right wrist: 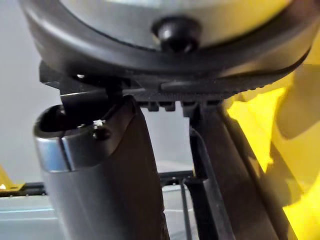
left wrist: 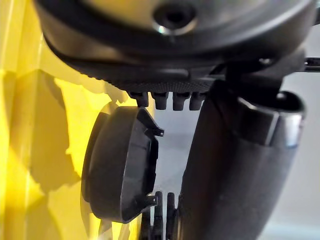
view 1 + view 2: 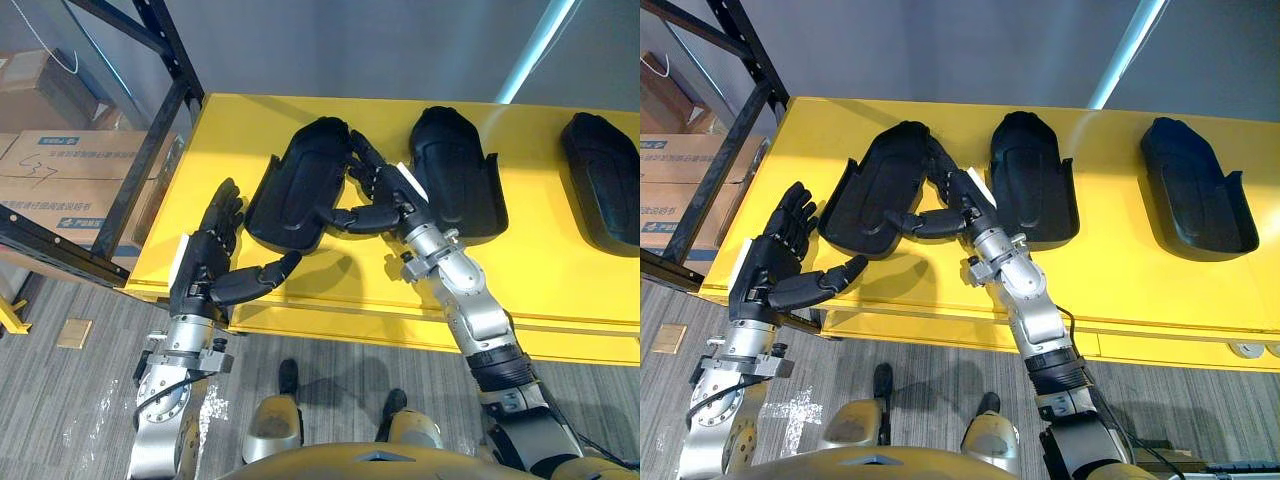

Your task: Walk over and take three plastic housings, then place them on the shelf

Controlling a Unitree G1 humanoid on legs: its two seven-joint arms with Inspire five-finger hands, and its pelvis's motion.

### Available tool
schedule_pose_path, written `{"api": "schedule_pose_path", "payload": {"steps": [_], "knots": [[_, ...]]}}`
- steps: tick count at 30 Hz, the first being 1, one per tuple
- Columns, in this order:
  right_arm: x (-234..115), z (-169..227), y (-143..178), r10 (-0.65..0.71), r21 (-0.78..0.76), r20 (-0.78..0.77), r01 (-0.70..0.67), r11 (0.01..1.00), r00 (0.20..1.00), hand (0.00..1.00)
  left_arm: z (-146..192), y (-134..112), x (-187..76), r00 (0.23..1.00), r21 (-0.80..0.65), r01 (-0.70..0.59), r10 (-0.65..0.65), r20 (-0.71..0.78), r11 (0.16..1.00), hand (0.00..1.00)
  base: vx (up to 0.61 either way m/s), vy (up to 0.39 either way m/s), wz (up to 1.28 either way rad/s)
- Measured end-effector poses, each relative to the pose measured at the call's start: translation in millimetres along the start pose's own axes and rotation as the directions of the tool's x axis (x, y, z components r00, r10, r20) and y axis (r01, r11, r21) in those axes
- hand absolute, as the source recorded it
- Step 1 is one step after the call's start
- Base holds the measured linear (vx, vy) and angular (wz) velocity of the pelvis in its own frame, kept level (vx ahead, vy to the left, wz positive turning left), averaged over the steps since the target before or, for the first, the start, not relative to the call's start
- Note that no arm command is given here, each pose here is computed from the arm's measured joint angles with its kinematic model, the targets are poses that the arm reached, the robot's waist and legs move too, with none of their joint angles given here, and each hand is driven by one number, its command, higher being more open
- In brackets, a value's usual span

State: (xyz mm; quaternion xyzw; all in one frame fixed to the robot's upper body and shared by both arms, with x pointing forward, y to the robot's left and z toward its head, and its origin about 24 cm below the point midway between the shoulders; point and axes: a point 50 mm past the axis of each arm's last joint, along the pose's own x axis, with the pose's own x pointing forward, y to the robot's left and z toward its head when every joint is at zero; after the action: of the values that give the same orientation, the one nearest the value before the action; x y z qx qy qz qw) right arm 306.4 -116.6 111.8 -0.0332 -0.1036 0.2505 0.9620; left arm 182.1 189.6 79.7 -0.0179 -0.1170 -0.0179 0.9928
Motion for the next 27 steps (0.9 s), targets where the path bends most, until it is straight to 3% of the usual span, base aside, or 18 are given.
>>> {"api": "schedule_pose_path", "payload": {"steps": [23,27], "knots": [[31,20,4,0.011,-0.041,0.048,-0.009,0.999,0.999,1.0,-2,-8,1,1.0,-0.018,0.012,-0.013,-0.011,1.0,1.0,-0.01,-0.01,0.04],[31,20,3,-0.008,-0.039,0.049,0.01,0.999,0.999,1.0,-3,-8,1,1.0,0.041,0.002,-0.001,-0.017,0.999,1.0,0.0,-0.004,-0.01]]}}
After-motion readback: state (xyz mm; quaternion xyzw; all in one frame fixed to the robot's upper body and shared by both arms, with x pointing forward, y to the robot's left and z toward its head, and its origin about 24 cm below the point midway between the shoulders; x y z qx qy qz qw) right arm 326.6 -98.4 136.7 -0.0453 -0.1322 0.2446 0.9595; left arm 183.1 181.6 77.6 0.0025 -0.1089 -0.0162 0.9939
